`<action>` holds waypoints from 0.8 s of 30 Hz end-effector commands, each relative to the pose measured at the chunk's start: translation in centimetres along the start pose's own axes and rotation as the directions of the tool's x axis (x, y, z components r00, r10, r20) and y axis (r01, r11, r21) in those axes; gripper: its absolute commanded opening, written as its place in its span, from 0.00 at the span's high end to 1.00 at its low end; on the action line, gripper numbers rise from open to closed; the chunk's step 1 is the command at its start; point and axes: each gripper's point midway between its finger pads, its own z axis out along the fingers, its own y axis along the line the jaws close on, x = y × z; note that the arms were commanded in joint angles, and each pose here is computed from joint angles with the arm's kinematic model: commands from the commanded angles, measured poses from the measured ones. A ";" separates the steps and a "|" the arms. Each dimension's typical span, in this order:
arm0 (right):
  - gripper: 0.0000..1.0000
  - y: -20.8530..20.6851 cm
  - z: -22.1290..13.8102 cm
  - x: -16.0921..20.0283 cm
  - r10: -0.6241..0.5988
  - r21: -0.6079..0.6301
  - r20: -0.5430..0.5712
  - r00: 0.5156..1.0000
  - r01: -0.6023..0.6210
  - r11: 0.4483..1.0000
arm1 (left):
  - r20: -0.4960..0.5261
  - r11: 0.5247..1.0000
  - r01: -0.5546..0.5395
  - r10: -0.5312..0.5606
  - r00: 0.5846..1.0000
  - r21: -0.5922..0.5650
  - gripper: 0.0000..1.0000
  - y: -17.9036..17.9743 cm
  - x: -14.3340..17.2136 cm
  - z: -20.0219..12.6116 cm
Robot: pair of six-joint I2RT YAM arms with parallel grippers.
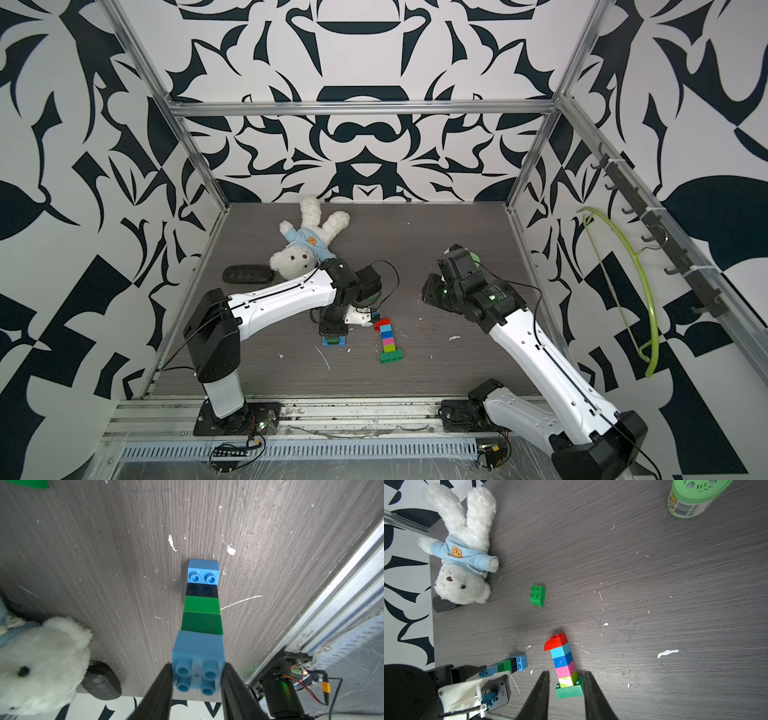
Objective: Assemble the number 1 with lego
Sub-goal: Assemble the lego brick with the lego brick.
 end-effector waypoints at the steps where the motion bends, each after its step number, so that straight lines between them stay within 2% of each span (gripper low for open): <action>1: 0.69 0.2 -0.5 -0.2 0.005 -0.018 0.015 1.000 -0.005 1.000 | -0.035 0.999 -0.004 0.006 0.999 0.038 0.54 -1.0 0.7 0.7; 5: 0.69 0.3 -0.5 -0.3 0.004 -0.021 0.015 1.000 -0.004 1.000 | -0.019 1.000 0.000 0.001 1.000 0.029 0.43 -0.8 0.6 0.4; 7: 0.69 0.4 -0.5 -0.3 0.005 -0.022 0.015 1.000 -0.004 1.000 | 0.003 1.000 0.007 -0.007 1.000 0.017 0.33 -0.6 0.4 0.1; 11: 0.69 0.3 -0.5 -0.2 0.002 -0.024 0.012 1.000 -0.002 1.000 | 0.075 1.000 0.023 -0.023 0.997 -0.004 0.24 -0.3 -0.2 -1.3; 14: 0.68 0.4 -0.5 0.0 -0.004 -0.026 0.000 1.000 0.004 1.000 | 0.210 0.998 0.058 -0.055 0.976 -0.006 0.21 -0.4 -1.3 -4.0; 16: 0.68 0.6 -0.4 0.3 -0.021 -0.034 -0.021 1.000 0.020 0.999 | 0.344 0.994 0.108 -0.096 0.934 -0.015 0.19 -0.3 -2.0 -6.6; 18: 0.68 1.1 -0.1 0.6 -0.035 -0.052 -0.051 0.998 0.033 0.998 | 0.483 0.978 0.203 -0.154 0.862 -0.050 0.18 0.5 -2.4 -9.2; 20: 0.67 2.0 0.4 1.2 -0.048 -0.088 -0.096 0.994 0.040 0.995 | 0.619 0.941 0.333 -0.225 0.752 -0.061 0.16 1.5 -2.3 -11.5; 22: 0.65 3.2 1.0 2.3 -0.086 -0.120 -0.140 0.986 0.069 0.990 | 0.740 0.863 0.505 -0.332 0.585 -0.012 0.11 2.7 -1.4 -13.3; 24: 0.61 4.9 1.6 3.6 -0.146 -0.140 -0.170 0.974 0.123 0.982 | 0.814 0.774 0.624 -0.427 0.395 0.103 0.08 3.2 0.0 -14.6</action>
